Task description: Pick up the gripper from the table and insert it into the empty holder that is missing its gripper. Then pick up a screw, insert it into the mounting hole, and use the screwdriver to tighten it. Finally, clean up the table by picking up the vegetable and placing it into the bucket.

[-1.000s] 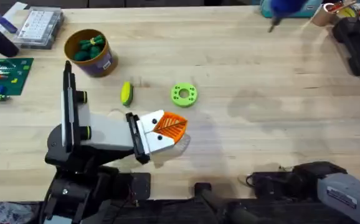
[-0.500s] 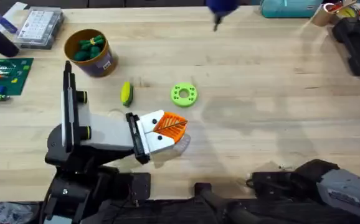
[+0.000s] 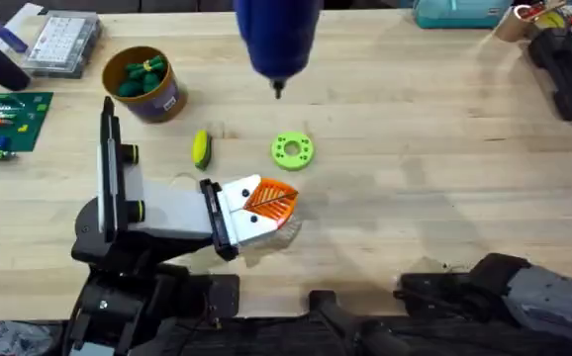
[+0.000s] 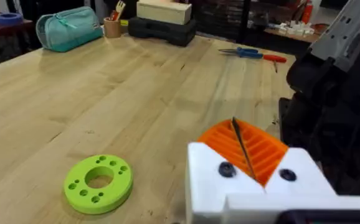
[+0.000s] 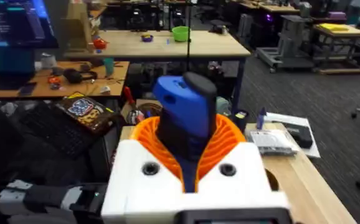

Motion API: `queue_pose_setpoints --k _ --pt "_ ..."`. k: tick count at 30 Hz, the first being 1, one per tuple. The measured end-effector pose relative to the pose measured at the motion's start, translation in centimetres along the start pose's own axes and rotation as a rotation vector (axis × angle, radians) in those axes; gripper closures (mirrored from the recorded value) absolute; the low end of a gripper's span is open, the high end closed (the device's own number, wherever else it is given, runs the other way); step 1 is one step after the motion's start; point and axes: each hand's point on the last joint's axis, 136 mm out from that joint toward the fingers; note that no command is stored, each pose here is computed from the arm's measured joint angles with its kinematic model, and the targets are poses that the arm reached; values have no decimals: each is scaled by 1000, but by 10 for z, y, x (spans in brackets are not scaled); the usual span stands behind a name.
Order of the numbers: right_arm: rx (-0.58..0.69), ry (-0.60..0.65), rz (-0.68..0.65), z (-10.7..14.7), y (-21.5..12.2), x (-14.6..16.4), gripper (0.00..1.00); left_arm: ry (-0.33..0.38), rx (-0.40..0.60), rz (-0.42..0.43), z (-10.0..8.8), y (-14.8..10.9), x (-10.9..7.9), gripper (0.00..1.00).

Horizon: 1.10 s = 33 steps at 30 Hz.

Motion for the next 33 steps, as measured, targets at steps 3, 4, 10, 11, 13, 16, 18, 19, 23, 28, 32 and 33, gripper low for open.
queue_pose_setpoints --k 3,4,10,11,13,16,18,19,23,28,32,33 --pt "9 1 -20 7 5 4 946 0 0 0 0 0 0 982" --pt "12 0 -27 10 8 5 946 0 0 0 0 0 0 982" --pt "12 -12 -75 32 22 8 945 0 0 0 0 0 0 982" --pt "11 -13 -81 36 25 8 946 -1 0 0 0 0 0 982" --pt "10 -15 -90 43 28 7 946 0 0 0 0 0 0 982" --pt "17 -7 -92 52 30 5 947 0 0 0 0 0 0 982" --pt "23 -3 -94 56 31 4 947 -1 0 0 0 0 0 982" --pt "28 -2 -98 59 32 4 945 0 0 0 0 0 0 982" --pt "53 4 -129 73 35 8 946 0 0 0 0 0 0 982" --pt "57 -3 -165 86 39 13 947 0 0 1 0 0 0 982" --pt "50 -12 -178 94 41 14 946 0 0 2 0 0 0 982" --pt "46 -17 -181 95 42 13 946 -1 0 3 0 0 0 982"
Point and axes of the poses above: each hand's point on the last joint's axis, 136 mm out from that joint toward the fingers, its own y axis out along the fingers, its own x axis along the line the jaws close on, z = x × y, and after that the axes turned 10 degrees about y, right-handed
